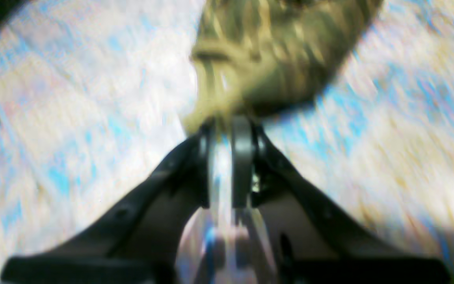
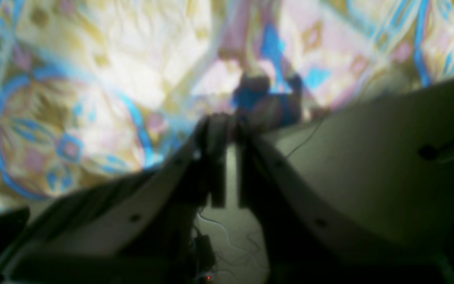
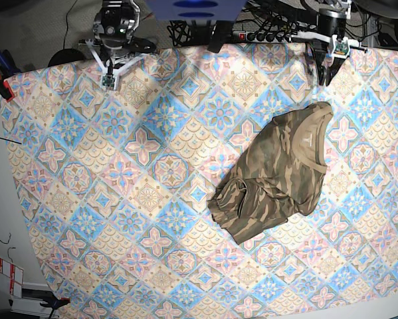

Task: Fold the T-shirt properly

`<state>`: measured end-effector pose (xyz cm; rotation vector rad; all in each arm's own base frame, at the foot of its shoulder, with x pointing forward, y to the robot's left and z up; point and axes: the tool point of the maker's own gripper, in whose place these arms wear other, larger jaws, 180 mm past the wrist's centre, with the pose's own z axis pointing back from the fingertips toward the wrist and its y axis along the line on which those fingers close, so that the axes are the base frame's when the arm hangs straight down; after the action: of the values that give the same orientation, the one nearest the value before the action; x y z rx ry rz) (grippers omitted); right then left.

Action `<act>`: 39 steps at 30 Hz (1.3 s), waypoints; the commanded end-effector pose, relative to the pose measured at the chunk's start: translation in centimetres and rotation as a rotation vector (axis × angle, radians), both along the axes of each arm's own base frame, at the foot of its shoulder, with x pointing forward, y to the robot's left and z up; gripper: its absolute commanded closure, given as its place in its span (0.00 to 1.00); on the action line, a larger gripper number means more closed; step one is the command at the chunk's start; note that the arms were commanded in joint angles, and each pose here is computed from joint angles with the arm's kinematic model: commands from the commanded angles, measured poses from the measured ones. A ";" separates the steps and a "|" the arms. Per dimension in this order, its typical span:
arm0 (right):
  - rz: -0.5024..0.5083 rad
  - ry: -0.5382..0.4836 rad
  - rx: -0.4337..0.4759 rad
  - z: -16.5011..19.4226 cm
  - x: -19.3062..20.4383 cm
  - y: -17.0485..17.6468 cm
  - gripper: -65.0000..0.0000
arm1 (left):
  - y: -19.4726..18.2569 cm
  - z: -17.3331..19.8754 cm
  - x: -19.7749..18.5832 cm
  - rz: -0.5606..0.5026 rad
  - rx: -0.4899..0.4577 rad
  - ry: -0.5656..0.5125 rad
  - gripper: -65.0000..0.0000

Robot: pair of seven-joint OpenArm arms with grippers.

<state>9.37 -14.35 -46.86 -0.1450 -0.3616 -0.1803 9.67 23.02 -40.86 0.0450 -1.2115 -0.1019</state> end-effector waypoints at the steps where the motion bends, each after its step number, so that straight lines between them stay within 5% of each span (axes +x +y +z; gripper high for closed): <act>1: 0.000 -0.005 -0.012 0.1 -0.6 -0.2 0.94 | 0.3 0.9 -0.4 0.013 0.004 -0.031 0.91; 20: 0.070 0.103 -0.010 -6.8 -11.6 1.3 0.94 | -5.8 -7.5 -14.4 -0.013 -0.219 0.404 0.91; 28: 0.044 0.135 -0.016 -9.6 -12.1 0.6 0.94 | -8.0 -12.4 -16.3 0.081 -0.350 0.510 0.91; 33: 0.067 0.117 -0.057 -11.0 -12.5 -1.7 0.94 | -7.0 -13.6 -15.8 0.099 -0.326 0.535 0.91; 39: 0.075 0.165 -0.025 -13.5 -14.0 -0.5 0.94 | -5.3 -15.6 -13.8 0.071 -0.265 0.602 0.91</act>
<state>-4.34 -14.90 -60.46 -0.1685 -0.2010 -0.0865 -3.69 17.23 -56.73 -0.1749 -0.6057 0.0953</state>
